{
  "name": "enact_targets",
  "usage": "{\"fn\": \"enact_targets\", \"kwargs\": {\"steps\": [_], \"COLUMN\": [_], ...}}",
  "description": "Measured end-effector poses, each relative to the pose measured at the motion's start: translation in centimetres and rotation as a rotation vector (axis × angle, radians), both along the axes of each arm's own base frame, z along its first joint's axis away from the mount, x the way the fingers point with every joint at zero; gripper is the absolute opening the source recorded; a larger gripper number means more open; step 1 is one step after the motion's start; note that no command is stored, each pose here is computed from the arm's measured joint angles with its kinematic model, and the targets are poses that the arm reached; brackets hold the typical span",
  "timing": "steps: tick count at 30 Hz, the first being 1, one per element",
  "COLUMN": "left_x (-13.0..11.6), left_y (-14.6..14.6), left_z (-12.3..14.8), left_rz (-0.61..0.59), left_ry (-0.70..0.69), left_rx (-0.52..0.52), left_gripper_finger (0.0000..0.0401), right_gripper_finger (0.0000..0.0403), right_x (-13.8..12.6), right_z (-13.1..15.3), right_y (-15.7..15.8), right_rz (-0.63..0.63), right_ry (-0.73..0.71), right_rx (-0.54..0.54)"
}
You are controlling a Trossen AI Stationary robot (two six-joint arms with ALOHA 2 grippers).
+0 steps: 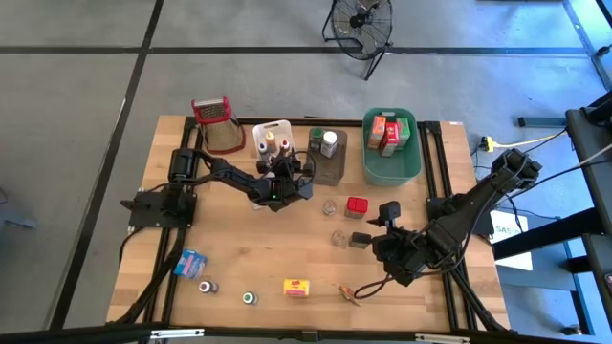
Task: Pick & Place Kitchen Items
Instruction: Put the yellow food coloring into the white bin, then put the top brown spice bottle into the black bin
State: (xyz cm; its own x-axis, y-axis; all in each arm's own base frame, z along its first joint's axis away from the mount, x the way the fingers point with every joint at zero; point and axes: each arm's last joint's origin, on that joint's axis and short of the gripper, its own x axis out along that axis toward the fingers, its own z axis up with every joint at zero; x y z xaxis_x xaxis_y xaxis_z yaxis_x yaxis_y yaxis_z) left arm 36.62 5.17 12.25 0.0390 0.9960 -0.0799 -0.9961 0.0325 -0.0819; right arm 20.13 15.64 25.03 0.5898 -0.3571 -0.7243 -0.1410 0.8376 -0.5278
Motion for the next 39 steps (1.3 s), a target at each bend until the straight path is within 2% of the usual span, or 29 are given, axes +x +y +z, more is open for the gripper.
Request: {"fn": "enact_targets", "kwargs": {"steps": [4,7,12,17,20,25,31,34,39], "left_x": [0.0,0.1,0.2,-0.5,-1.4,-3.8,-7.9,-10.2,-14.1], "left_y": [-0.4,-1.2,-2.9,-4.8,-6.3,-9.6,-13.3,-14.4,-15.0], "left_z": [0.5,1.9,5.4,9.5,12.1,16.3,19.8,20.9,21.8], "left_rz": [-0.012,-0.04,-0.116,-0.279,-0.358,-0.461,-0.577,-0.635,-0.787], "left_ry": [0.03,0.063,0.198,0.34,0.414,0.474,0.517,0.508,0.434], "left_rx": [0.005,0.015,0.043,0.076,0.118,0.192,0.244,0.244,0.192], "left_gripper_finger": [0.0143,0.0143,0.0143,0.0143,0.0143,0.0143,0.0143,0.0143,0.0143], "right_gripper_finger": [0.0266,0.0266,0.0266,0.0266,0.0266,0.0266,0.0266,0.0266,0.0266], "right_x": [0.0,0.0,0.1,0.4,1.1,2.9,5.1,5.9,7.3], "right_z": [0.0,0.0,0.0,0.3,1.3,2.7,2.8,2.9,3.2], "right_y": [0.0,0.0,0.0,-0.3,-0.7,-1.7,-3.3,-4.2,-6.5], "right_rz": [0.0,-0.001,-0.007,-0.033,-0.058,-0.028,0.139,0.153,0.081], "right_ry": [0.0,0.0,-0.013,-0.065,-0.081,-0.035,0.084,0.075,-0.004], "right_rx": [0.0,0.0,-0.003,-0.029,0.02,0.156,0.437,0.466,0.467]}}
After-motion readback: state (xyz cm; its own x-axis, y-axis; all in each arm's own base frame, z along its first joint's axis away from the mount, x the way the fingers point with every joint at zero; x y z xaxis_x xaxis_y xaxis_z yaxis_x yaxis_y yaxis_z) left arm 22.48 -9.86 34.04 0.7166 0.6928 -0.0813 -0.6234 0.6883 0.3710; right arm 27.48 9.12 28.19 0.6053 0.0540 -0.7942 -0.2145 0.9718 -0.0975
